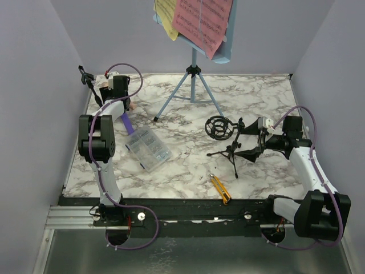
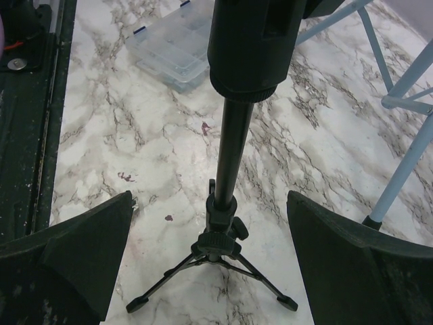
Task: Pack up the instrument practice props
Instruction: Place the microphone at the center of the board, then pick up the microphone stand at the center of the board.
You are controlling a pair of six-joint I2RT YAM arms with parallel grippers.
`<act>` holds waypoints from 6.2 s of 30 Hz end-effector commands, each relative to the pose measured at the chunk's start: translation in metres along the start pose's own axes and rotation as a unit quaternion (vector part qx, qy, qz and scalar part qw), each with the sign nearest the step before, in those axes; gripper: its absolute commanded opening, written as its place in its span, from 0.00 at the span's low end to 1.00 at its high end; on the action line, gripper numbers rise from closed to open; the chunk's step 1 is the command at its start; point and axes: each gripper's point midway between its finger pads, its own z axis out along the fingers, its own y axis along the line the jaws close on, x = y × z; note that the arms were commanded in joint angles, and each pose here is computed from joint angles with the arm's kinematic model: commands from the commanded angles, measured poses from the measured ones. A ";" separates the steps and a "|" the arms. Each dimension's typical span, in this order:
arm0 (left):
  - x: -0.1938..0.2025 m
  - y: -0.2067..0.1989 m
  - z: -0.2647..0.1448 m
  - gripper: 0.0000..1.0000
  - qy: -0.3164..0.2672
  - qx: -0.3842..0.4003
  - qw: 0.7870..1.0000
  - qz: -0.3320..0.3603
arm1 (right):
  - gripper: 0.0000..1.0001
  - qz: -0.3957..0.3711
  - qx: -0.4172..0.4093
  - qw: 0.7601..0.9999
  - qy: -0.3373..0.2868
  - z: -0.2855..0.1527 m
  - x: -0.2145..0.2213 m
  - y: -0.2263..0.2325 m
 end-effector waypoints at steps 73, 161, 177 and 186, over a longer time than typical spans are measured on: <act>0.138 -0.129 -0.479 0.99 -0.217 0.757 0.610 0.082 | 1.00 0.072 0.033 0.996 -0.046 -0.026 -0.029 -0.006; 0.166 -0.304 -0.530 0.51 -0.285 0.826 0.486 0.006 | 1.00 0.060 0.065 0.996 -0.008 -0.030 -0.011 0.006; 0.144 -0.297 -0.536 0.00 -0.285 0.818 0.499 -0.018 | 1.00 0.099 0.064 0.993 -0.010 -0.030 -0.010 0.003; 0.110 -0.276 -0.544 0.00 -0.331 0.775 0.535 -0.052 | 1.00 0.218 0.030 0.974 -0.047 -0.026 -0.012 -0.001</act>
